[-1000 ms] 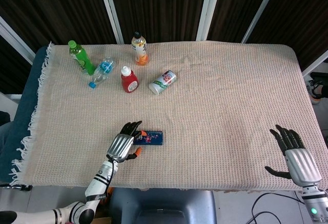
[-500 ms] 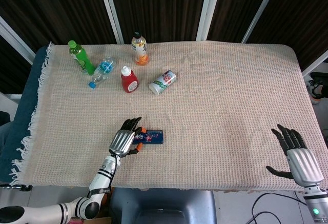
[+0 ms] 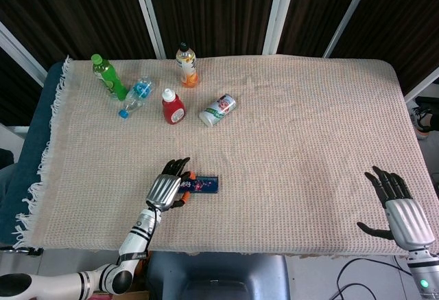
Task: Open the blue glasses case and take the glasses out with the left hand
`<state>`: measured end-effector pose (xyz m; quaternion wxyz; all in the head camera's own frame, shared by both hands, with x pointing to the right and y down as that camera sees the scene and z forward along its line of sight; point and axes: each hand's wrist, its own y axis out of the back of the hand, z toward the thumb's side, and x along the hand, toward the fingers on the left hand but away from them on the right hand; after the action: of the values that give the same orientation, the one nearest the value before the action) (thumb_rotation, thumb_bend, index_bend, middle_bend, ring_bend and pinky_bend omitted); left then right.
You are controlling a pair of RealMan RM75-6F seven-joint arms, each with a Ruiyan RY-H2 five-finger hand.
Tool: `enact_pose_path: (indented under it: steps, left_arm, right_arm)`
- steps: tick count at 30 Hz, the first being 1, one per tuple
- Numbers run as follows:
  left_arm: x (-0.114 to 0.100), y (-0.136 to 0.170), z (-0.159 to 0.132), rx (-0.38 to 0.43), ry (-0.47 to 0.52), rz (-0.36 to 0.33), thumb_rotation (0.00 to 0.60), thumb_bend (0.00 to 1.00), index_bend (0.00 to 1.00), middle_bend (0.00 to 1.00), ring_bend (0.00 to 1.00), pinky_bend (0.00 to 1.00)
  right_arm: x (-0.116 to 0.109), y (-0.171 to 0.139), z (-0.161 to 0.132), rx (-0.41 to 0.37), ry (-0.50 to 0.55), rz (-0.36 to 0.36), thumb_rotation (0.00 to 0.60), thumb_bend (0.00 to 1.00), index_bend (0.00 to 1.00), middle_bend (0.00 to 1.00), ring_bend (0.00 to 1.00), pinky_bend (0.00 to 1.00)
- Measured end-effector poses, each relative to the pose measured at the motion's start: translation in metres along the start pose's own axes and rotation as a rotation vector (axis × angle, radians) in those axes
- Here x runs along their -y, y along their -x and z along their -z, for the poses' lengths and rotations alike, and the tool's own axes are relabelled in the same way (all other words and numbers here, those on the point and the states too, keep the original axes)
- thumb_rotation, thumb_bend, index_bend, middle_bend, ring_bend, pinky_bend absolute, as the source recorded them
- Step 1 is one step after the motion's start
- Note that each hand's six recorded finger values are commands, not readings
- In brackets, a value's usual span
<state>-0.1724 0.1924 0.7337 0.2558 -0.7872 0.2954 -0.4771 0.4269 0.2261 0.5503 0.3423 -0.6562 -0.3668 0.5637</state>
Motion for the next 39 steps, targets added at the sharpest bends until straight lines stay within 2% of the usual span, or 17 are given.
enact_pose_path:
  steps: [7,17,20,25,29,33,39]
  left_arm:
    - [-0.005,-0.002,-0.004,0.003,0.023,-0.001,0.6,0.54,0.47,0.01,0.0,0.0]
    - [-0.012,-0.017,-0.005,-0.012,0.032,-0.028,0.6,0.54,0.46,0.02,0.0,0.0]
    - [-0.017,-0.027,-0.006,-0.02,0.03,-0.051,0.6,0.52,0.41,0.01,0.0,0.0]
    - [-0.023,-0.044,-0.004,-0.052,0.013,-0.076,0.6,0.46,0.22,0.01,0.0,0.0]
    - [-0.029,-0.057,0.001,-0.088,-0.002,-0.101,0.6,0.44,0.14,0.0,0.0,0.0]
    - [-0.039,-0.063,0.005,-0.107,0.009,-0.136,0.6,0.42,0.17,0.0,0.0,0.0]
    - [-0.048,-0.051,0.006,-0.081,0.021,-0.145,0.6,0.48,0.36,0.01,0.0,0.0]
  right_arm:
    - [-0.002,-0.001,0.001,-0.001,0.006,0.005,0.6,0.15,0.0,0.0,0.0,0.0]
    - [-0.004,-0.002,0.002,-0.003,0.015,0.008,0.6,0.15,0.0,0.0,0.0,0.0]
    - [-0.005,-0.002,0.003,-0.002,0.018,0.009,0.6,0.15,0.0,0.0,0.0,0.0]
    - [-0.006,-0.002,0.003,-0.004,0.024,0.009,0.6,0.15,0.0,0.0,0.0,0.0]
    - [-0.007,-0.002,0.004,-0.007,0.025,0.006,0.6,0.15,0.0,0.0,0.0,0.0]
    - [-0.006,-0.001,0.004,-0.009,0.024,0.002,0.6,0.15,0.0,0.0,0.0,0.0]
    - [-0.006,-0.002,0.003,-0.009,0.021,0.004,0.6,0.15,0.0,0.0,0.0,0.0]
